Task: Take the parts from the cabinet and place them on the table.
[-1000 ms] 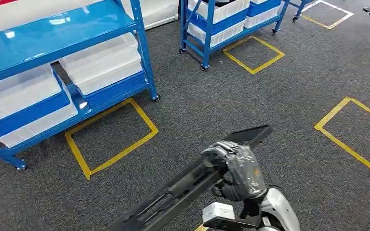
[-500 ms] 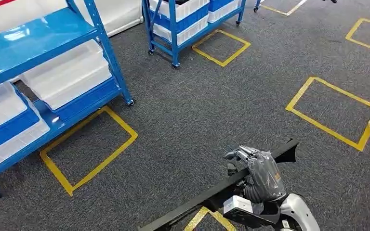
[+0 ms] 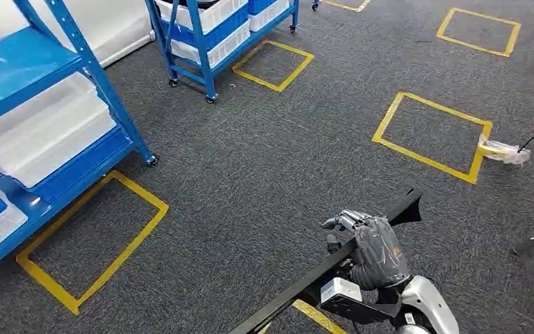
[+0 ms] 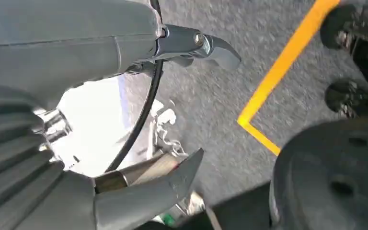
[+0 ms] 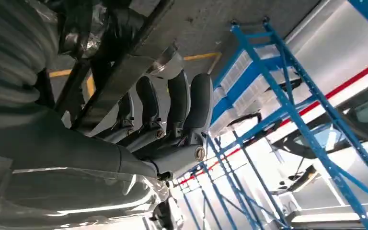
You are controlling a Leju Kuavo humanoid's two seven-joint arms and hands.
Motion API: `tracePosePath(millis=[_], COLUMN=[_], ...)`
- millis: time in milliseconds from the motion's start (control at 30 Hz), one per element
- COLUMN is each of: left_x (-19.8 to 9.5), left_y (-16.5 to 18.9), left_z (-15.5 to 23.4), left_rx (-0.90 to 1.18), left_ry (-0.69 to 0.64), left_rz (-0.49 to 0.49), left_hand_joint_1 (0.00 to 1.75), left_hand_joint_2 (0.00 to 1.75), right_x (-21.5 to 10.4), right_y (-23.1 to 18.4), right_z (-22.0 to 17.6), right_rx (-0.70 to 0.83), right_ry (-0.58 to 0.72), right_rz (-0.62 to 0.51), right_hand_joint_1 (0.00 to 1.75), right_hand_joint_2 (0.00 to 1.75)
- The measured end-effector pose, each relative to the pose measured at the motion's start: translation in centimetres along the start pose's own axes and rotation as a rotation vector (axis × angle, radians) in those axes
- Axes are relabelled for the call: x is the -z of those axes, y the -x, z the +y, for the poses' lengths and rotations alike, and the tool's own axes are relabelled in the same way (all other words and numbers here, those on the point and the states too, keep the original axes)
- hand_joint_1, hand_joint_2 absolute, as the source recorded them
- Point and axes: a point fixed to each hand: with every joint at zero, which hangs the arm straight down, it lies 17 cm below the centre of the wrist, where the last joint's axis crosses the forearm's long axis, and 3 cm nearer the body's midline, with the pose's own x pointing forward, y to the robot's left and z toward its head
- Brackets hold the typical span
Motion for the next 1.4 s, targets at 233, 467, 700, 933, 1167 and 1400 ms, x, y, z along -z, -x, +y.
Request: tracePosePath(millis=[233,467,700,933,1167,1400], left_x=[-0.1,-0.1,-0.1,-0.1,-0.2,-0.6], left_y=[0.5,0.2,0.2,0.1,0.5,0.5], left_z=[0.1,0.3,0.2,0.3,0.3,0.9], left_rx=[0.001,0.002,0.014,0.019,0.031,0.052], left_ry=[0.002,-0.001,-0.003,-0.004,0.008,0.017], left_rz=[0.007,0.001,0.003,0.002,0.012,0.017], left_hand_joint_1=[0.0,0.0,0.0,0.0,0.0,0.0], left_hand_joint_2=[1.75,1.75,1.75,1.75,1.75,1.75], right_x=[-0.1,-0.1,0.4,1.4,3.0,4.6], right_y=[0.3,0.5,2.7,5.7,7.8,10.8], right_z=[0.2,0.2,-0.5,-2.5,-5.3,-9.1], right_rx=[0.004,0.0,-0.191,-0.221,-0.245,-0.291], right_ry=[-0.005,-0.006,-0.007,0.029,0.071,0.118], right_rz=[0.007,0.013,0.084,0.144,0.162,0.196], right_hand_joint_1=[1.75,1.75,1.75,1.75,1.75,1.75], right_hand_joint_2=[1.75,1.75,1.75,1.75,1.75,1.75])
